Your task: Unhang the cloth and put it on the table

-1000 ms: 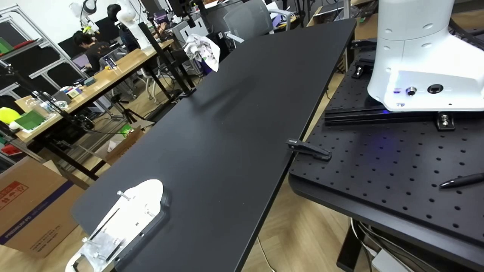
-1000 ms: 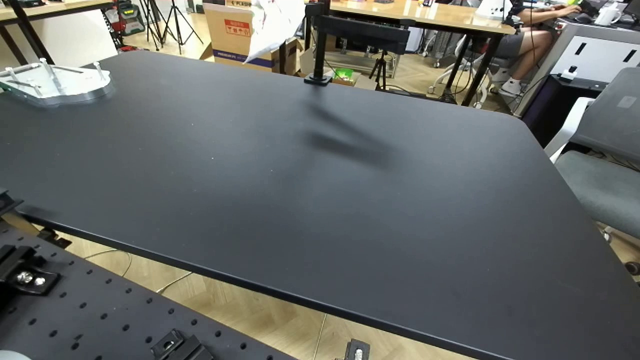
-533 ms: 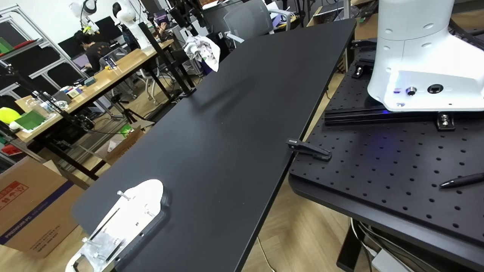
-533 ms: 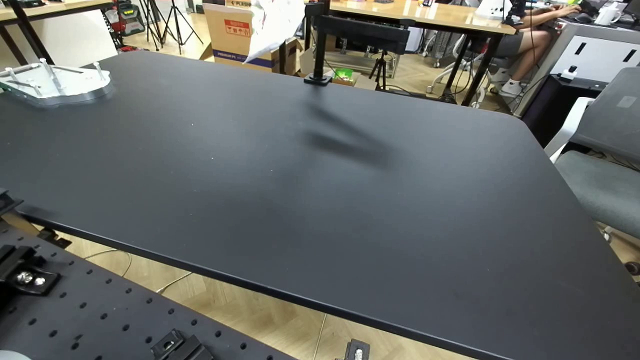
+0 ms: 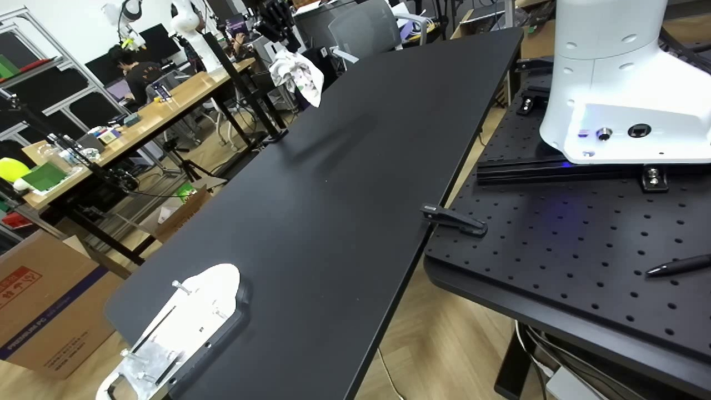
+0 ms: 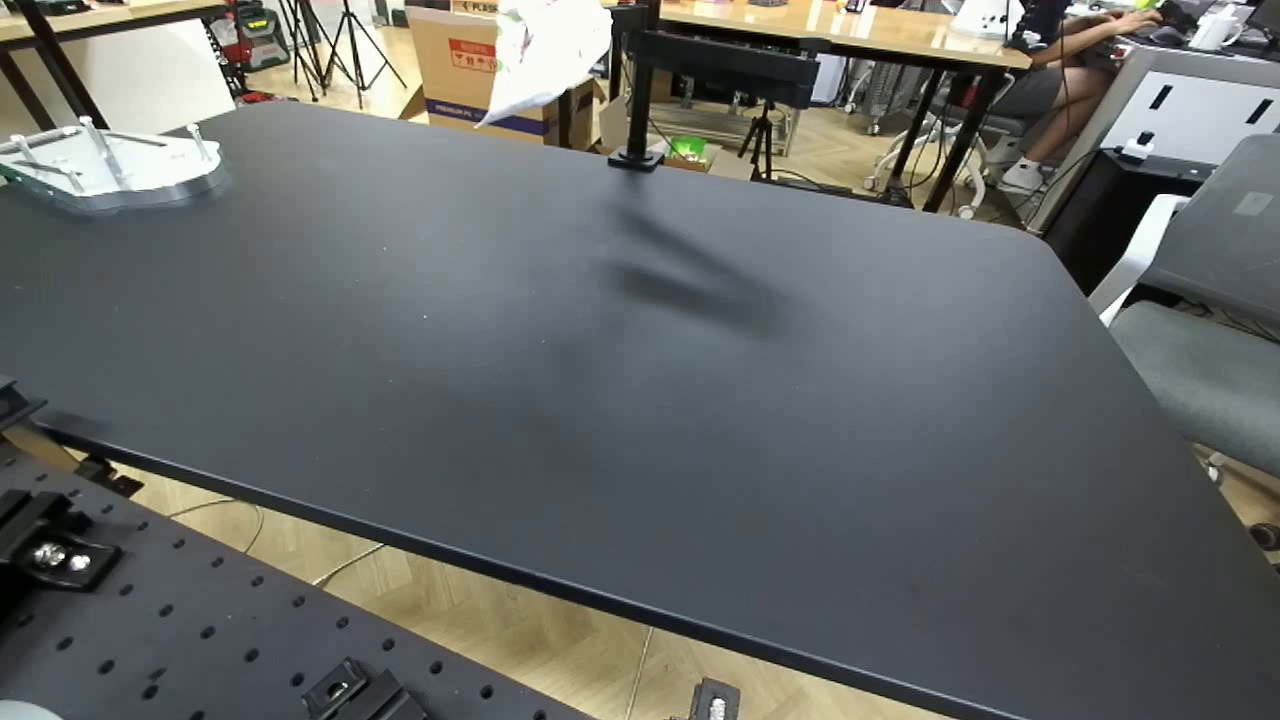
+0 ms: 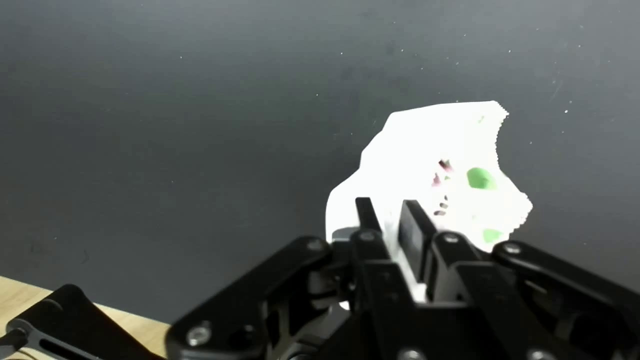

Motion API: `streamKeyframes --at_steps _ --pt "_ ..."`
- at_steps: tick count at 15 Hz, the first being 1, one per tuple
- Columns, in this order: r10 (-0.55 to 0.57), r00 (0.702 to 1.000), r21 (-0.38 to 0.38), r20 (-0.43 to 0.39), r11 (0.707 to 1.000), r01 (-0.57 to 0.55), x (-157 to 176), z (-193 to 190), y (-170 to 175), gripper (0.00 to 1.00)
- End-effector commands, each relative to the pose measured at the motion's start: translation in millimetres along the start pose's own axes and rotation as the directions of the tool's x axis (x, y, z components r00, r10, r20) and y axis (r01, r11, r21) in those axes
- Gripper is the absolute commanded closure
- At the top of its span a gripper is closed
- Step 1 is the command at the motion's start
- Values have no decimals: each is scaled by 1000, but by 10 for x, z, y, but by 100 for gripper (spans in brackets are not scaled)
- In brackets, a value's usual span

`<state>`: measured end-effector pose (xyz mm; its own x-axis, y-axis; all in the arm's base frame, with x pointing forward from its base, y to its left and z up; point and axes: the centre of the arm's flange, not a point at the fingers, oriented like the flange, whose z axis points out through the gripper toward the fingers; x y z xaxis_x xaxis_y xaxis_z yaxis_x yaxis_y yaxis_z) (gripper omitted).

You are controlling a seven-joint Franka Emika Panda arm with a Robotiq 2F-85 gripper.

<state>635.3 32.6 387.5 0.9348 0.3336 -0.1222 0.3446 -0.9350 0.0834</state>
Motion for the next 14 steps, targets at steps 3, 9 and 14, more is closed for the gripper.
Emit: streamKeyframes --at_steps 3,9,14 --pt "-43 999 6 27 999 43 137 -41 33 100" --pt "-85 996 1 21 996 85 84 -148 -48 100" --pt "-102 995 -40 6 994 103 -83 -489 -306 100"
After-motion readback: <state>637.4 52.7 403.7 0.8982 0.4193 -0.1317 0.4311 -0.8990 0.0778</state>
